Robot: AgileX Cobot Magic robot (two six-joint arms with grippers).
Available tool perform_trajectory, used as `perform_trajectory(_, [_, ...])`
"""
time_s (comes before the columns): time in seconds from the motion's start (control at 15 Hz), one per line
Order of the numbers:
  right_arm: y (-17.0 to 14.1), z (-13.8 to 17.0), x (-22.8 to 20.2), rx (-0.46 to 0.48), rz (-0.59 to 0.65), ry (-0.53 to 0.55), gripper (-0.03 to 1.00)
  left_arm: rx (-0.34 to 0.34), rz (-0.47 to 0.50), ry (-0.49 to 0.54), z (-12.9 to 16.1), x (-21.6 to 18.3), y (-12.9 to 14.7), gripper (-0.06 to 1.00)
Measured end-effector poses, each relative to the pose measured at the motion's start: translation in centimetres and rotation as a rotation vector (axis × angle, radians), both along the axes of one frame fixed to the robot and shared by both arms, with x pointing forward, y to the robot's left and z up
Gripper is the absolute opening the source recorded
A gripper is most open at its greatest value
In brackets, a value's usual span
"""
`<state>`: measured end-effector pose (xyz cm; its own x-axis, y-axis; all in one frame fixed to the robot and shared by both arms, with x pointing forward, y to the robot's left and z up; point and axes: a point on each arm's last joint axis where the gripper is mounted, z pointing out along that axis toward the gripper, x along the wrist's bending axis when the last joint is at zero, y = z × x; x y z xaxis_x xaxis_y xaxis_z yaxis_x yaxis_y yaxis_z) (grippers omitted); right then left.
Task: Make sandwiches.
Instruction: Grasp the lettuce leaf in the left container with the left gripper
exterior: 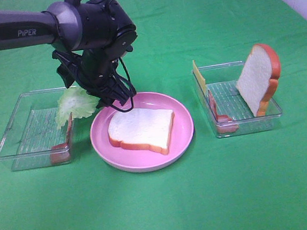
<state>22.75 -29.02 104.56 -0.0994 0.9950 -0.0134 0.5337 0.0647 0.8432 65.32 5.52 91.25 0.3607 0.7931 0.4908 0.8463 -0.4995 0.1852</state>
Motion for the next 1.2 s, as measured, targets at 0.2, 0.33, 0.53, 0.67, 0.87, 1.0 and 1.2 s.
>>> perform_trajectory(0.2, [0.0, 0.0, 0.0, 0.0, 0.0, 0.0, 0.76, -0.025, 0.003, 0.016, -0.1, -0.4, -0.5, 0.74])
perform_trajectory(0.33, [0.0, 0.0, 0.0, 0.0, 0.0, 0.0, 0.76, -0.028, -0.017, 0.021, -0.2, -0.9, -1.3, 0.74])
perform_trajectory(0.53, [0.0, 0.0, 0.0, 0.0, 0.0, 0.0, 0.76, 0.0, -0.026, 0.021, -0.4, -0.9, -1.3, 0.74])
perform_trajectory(0.67, [0.0, 0.0, 0.0, 0.0, 0.0, 0.0, 0.76, 0.037, -0.021, 0.035, -0.9, -0.9, -1.1, 0.74])
perform_trajectory(0.87, [0.0, 0.0, 0.0, 0.0, 0.0, 0.0, 0.76, 0.054, -0.027, 0.031, -1.1, -0.8, -1.0, 0.74])
perform_trajectory(1.0, [0.0, 0.0, 0.0, 0.0, 0.0, 0.0, 0.76, 0.069, -0.027, 0.027, -1.0, -0.8, -0.9, 0.74])
perform_trajectory(1.2, [0.0, 0.0, 0.0, 0.0, 0.0, 0.0, 0.76, 0.086, -0.022, 0.021, -0.9, -0.8, -0.7, 0.65])
